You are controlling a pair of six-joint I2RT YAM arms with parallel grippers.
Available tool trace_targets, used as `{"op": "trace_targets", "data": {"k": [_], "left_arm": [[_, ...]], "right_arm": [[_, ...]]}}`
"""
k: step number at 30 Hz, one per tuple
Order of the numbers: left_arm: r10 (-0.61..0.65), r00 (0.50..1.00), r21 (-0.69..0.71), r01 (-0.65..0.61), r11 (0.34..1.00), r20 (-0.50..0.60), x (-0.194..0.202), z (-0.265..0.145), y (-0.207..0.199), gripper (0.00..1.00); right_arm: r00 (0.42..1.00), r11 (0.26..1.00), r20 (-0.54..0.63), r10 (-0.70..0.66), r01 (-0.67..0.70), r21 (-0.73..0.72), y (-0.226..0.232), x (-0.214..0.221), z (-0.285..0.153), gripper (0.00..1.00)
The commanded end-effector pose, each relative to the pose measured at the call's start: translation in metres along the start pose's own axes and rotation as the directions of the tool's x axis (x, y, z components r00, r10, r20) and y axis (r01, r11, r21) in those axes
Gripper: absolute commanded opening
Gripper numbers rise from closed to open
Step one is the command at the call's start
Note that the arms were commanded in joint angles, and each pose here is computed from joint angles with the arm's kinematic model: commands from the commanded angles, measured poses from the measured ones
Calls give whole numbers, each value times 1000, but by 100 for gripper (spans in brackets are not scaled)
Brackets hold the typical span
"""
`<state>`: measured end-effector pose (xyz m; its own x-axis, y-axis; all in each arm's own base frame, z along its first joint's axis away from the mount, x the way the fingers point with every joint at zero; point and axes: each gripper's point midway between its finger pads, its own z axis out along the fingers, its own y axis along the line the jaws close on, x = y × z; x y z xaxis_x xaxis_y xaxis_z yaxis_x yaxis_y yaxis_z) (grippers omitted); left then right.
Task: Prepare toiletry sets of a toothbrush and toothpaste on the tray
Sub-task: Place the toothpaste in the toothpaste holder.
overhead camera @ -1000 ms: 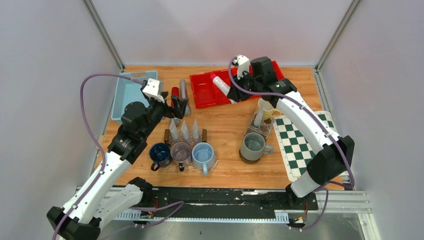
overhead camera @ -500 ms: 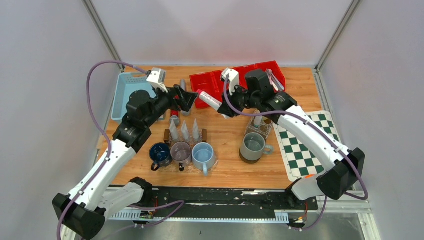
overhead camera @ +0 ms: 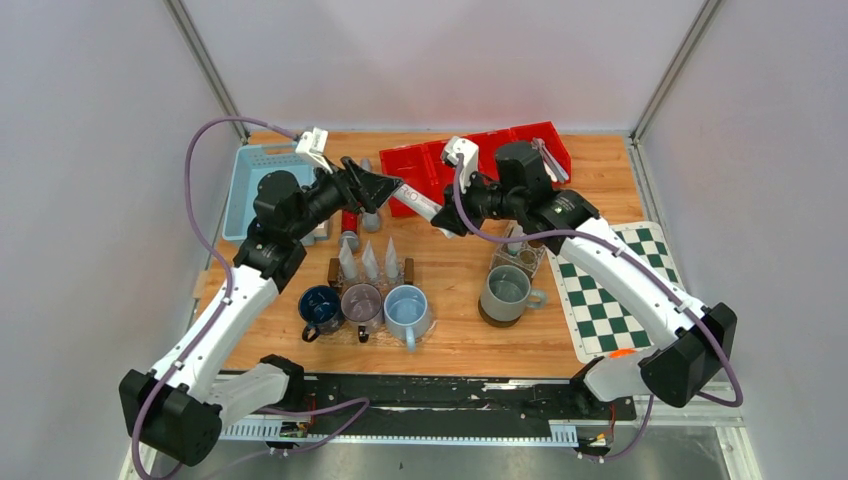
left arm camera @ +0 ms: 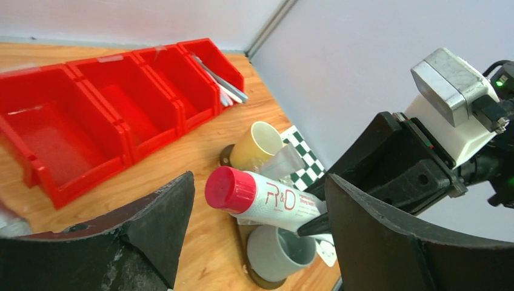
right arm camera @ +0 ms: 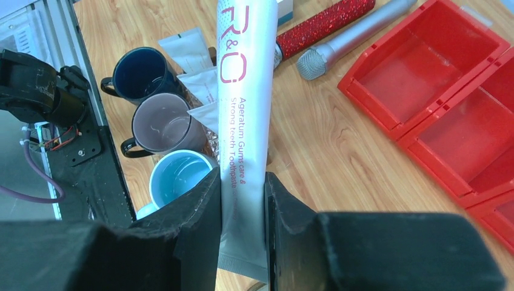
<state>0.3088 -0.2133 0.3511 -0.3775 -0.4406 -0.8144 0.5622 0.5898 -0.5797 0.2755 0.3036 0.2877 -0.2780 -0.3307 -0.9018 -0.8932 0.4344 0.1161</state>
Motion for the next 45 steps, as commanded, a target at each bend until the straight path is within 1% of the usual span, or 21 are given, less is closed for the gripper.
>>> {"op": "trace_targets", "data": {"k": [1, 4, 7, 17, 19, 20, 21, 22, 23, 24, 25, 26, 27, 28, 30, 34, 37, 39, 41, 43, 45], "left_arm": [[-65, 998, 87, 66, 994, -14, 0, 2, -14, 83], [-92, 995, 86, 94, 992, -26, 4, 3, -11, 81], [-120, 992, 99, 123, 988, -33, 6, 4, -11, 76], [-186, 979, 180, 198, 964, -80, 12, 8, -23, 56], [-192, 978, 189, 203, 961, -77, 11, 8, -24, 49], [-193, 979, 198, 203, 959, -72, 9, 7, -25, 43], [-195, 978, 197, 205, 959, -69, 10, 7, -24, 39], [-195, 979, 204, 204, 958, -61, 8, 7, -26, 33], [-197, 979, 203, 205, 958, -57, 8, 6, -25, 30], [-198, 979, 207, 203, 957, -44, 5, 6, -25, 24], [-201, 979, 205, 205, 957, -39, 5, 6, -24, 21], [-202, 979, 214, 202, 956, -22, 2, 5, -25, 15], [-208, 978, 212, 207, 955, -17, 3, 5, -24, 12], [-217, 976, 219, 211, 953, 3, 0, 4, -24, 7], [-233, 971, 223, 218, 950, 43, -4, 2, -23, 1], [-263, 954, 217, 228, 949, 145, -16, -5, -18, 0], [-287, 933, 217, 240, 946, 218, -25, -10, -15, 0], [-321, 909, 219, 268, 938, 265, -32, -14, -12, 0], [-345, 884, 227, 283, 932, 314, -38, -19, -9, 0], [-366, 862, 238, 296, 925, 351, -43, -23, -7, 0], [-387, 842, 247, 311, 918, 376, -46, -25, -5, 0]], "right_arm": [[984, 995, 152, -96, 101, -25, 12, -39, -13, 10], [981, 994, 168, -102, 108, -30, 14, -42, -15, 10], [977, 993, 182, -108, 116, -34, 16, -43, -16, 10], [974, 991, 193, -122, 129, -28, 12, -43, -9, 10], [975, 991, 187, -123, 130, -25, 10, -41, -7, 10], [974, 991, 189, -126, 132, -22, 9, -41, -6, 10], [975, 991, 186, -125, 130, -18, 8, -39, -5, 11], [974, 991, 186, -126, 132, -16, 8, -38, -5, 12], [974, 991, 189, -127, 132, -12, 7, -38, -4, 14], [973, 991, 191, -128, 133, -10, 6, -38, -4, 15], [973, 991, 192, -129, 133, -9, 6, -37, -3, 17], [973, 991, 193, -126, 130, -6, 5, -36, -2, 19], [973, 992, 196, -122, 125, -3, 4, -36, -1, 23], [972, 993, 203, -118, 120, 1, 4, -38, -2, 28], [970, 995, 223, -98, 96, 19, 2, -42, -3, 42], [946, 996, 321, -49, 20, 92, -7, -58, -12, 65], [913, 989, 409, 14, -73, 128, -12, -72, -22, 78], [876, 980, 478, 61, -144, 140, -17, -81, -29, 84], [829, 964, 545, 127, -233, 130, -19, -87, -35, 88], [767, 938, 608, 204, -330, 102, -22, -88, -42, 90], [681, 902, 675, 285, -428, 51, -25, -92, -50, 92]]}}
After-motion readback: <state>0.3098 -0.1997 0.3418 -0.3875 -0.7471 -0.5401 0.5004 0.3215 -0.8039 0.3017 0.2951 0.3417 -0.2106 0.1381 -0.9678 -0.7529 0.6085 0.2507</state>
